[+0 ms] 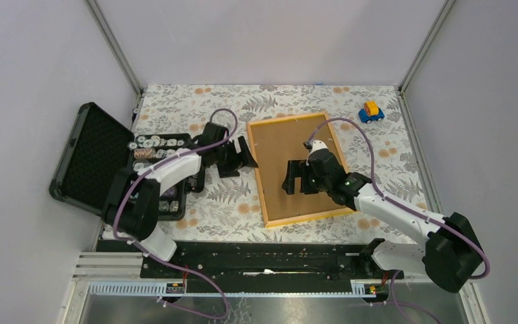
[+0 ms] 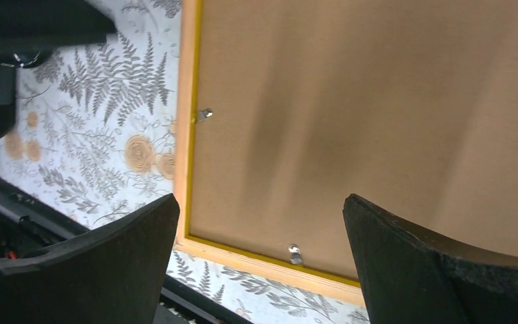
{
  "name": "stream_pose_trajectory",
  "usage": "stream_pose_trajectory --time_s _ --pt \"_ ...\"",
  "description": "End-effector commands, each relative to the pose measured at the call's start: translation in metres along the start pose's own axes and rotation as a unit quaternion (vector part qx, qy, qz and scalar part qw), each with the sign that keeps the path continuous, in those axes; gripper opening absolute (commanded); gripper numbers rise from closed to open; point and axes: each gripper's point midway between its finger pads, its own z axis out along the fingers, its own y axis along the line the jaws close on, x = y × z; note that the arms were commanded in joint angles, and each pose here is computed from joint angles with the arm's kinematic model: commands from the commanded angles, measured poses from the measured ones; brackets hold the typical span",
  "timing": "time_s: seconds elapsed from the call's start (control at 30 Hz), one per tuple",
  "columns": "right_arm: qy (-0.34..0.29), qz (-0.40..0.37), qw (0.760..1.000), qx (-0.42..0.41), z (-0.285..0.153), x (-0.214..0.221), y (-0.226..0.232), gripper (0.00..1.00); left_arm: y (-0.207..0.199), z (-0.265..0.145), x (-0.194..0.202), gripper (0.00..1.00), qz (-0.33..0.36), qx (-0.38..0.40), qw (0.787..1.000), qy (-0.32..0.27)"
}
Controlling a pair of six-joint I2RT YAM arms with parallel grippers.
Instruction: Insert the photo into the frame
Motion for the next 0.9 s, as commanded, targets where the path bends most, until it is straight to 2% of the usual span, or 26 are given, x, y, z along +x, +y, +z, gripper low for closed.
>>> stream_pose_trajectory --time_s 0.0,0.13,0.3,0.43,0.53,0.67,0.87 --pt "-0.044 -0.015 0.997 0.057 -0.022 -0.012 -0.031 1.00 -0.014 -0.010 0.053 0.84 0.030 0.004 0.999 0.019" --pt "-0.049 -0.013 0.996 0.080 -0.029 -0.012 -0.046 1.00 -0.012 -0.010 0.095 0.76 0.048 -0.016 0.998 0.033" --pt "-0.048 -0.008 0.995 0.085 -0.031 -0.008 -0.053 1.00 -0.009 0.002 0.129 0.69 0.061 -0.032 0.996 0.052" --pt "-0.049 -0.007 0.995 0.083 -0.032 -0.009 -0.052 1.00 -0.016 0.019 0.147 0.55 0.085 -0.037 0.993 0.079" --pt "-0.053 -0.006 0.995 0.079 -0.035 -0.010 -0.051 1.00 -0.003 0.025 0.146 0.41 0.108 -0.069 0.989 0.078" --pt "-0.062 -0.004 0.995 0.079 -0.040 -0.011 -0.053 1.00 0.019 0.025 0.134 0.30 0.164 -0.140 0.973 0.077" --pt "-0.057 -0.005 0.995 0.083 -0.038 -0.007 -0.056 1.00 0.059 0.024 0.099 0.04 0.250 -0.278 0.922 0.104"
